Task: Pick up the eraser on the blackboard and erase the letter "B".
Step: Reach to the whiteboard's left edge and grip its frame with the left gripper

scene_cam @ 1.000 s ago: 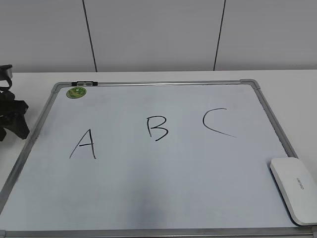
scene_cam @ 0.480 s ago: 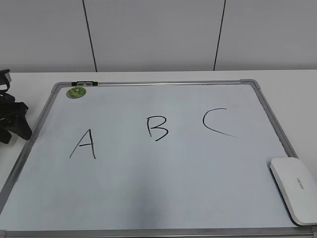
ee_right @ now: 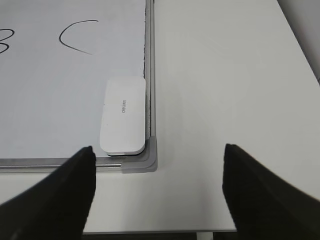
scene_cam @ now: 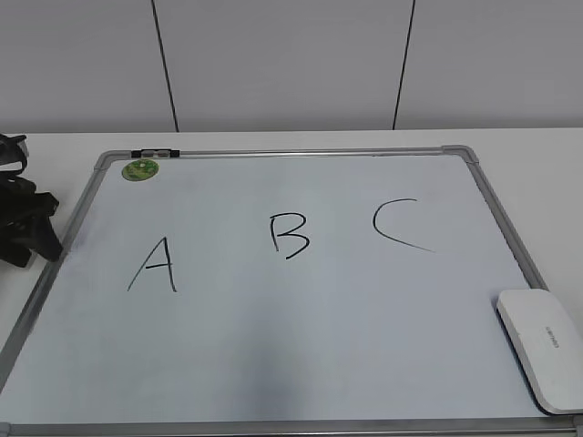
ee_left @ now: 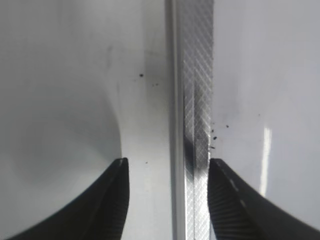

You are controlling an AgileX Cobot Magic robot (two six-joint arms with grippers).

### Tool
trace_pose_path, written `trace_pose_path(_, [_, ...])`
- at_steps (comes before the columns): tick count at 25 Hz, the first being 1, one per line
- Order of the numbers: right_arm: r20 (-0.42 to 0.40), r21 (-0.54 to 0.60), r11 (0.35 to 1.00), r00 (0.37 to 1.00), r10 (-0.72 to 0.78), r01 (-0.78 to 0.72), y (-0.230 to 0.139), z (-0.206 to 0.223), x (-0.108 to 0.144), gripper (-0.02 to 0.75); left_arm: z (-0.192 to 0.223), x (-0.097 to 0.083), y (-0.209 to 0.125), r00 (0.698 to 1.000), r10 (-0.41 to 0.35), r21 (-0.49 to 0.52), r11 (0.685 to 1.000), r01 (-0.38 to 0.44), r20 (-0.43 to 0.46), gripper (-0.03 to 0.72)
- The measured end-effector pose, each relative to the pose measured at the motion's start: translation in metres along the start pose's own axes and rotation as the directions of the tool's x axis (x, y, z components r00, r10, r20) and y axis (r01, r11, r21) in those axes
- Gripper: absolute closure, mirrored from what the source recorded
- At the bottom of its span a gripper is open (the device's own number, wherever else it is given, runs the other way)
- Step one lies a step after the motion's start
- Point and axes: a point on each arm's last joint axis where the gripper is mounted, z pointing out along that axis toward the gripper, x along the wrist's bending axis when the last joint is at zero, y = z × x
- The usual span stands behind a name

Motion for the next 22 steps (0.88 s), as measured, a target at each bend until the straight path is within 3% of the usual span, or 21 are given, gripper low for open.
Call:
trace_pose_path(7, [0.0, 0.0, 1.0, 1.0, 0.0, 0.0, 0.0, 0.0, 0.0, 0.151, -0.0004, -0.0004, 0.0031, 1.0, 0.002, 0.006, 1.0, -0.002, 0.007, 0.372])
trace_pose_path(22, [0.0, 0.0, 1.0, 1.0, 0.0, 0.0, 0.0, 0.0, 0.0, 0.151, -0.0008, -0.0028, 0.0021, 0.999, -0.013, 0.017, 1.0, 0.013, 0.031, 0.389])
